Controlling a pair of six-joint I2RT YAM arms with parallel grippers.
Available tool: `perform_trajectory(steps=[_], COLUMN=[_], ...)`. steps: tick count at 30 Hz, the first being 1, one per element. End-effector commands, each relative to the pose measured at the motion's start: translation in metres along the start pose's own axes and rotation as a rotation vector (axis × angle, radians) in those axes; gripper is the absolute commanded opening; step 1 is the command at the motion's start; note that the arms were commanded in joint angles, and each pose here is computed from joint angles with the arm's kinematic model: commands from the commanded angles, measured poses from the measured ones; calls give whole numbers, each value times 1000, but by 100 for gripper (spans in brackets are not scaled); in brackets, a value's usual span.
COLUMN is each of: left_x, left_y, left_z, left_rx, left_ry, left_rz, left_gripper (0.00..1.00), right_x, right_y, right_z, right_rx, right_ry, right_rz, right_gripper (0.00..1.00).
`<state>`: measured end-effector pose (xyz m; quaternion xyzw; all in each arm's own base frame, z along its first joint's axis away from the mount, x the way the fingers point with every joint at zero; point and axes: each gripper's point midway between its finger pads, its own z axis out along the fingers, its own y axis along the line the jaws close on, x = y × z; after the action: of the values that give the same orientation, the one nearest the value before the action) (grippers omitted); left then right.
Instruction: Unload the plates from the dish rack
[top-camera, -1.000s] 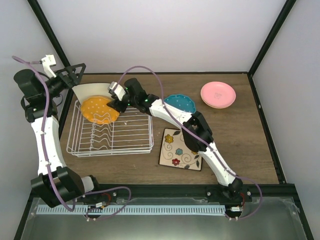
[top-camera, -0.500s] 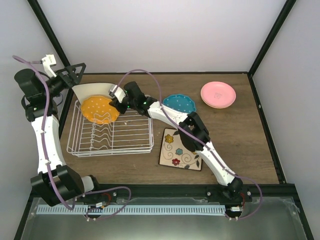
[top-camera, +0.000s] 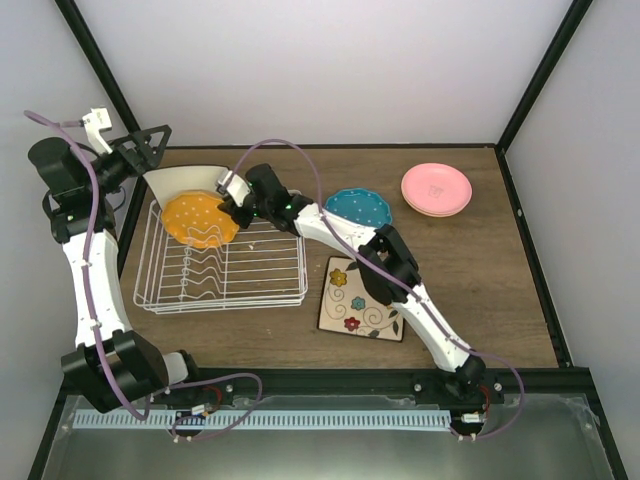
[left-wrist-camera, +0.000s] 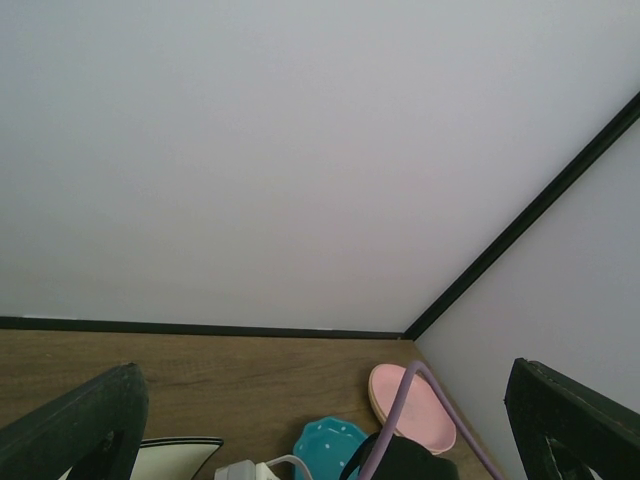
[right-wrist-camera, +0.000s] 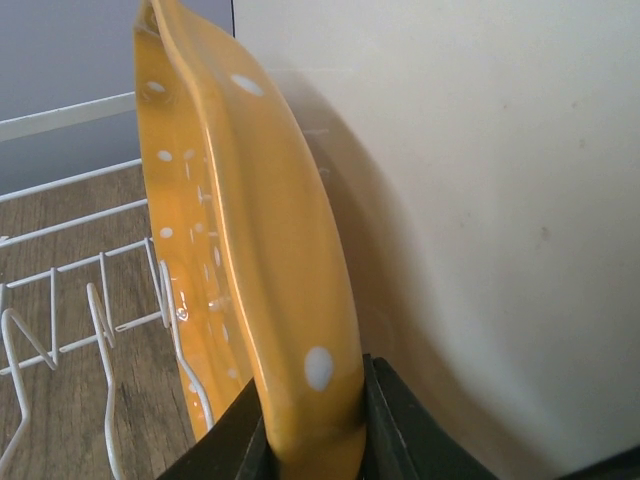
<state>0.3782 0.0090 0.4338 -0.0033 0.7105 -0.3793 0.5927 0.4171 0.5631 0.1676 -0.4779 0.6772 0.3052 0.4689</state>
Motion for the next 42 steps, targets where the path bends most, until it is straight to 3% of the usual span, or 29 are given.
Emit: perform_trajectory(steps=[1,14,26,30,34,38,42], left_x=[0,1,-1,0,0,-1,-2], left_y=[-2,-1,2,4,5,5,3], left_z=[2,1,2,3,4,6,5], left_rx=[14,12,10,9,14,20,25], left_ry=[-1,-5,-21,-20,-20,-19,-18], left_rz=[7,1,-13,-22,-28,-33,-29], left_gripper=[100,100,100,100,100,100,100], right_x=[-107,-181,-175,-171,-154,-99,-25], right_y=[5,4,7,-32,-103,-167,-196], right_z=[-52,-135,-234,-284,-354,-397,-402], right_rx=[39,150,203,311,438,501,420], right_ry=[-206,-302,-271,-283,-341,-294,-196], right_rz=[-76,-209,-137,-4,236,506,789], right_gripper=[1,1,1,1,1,1,1])
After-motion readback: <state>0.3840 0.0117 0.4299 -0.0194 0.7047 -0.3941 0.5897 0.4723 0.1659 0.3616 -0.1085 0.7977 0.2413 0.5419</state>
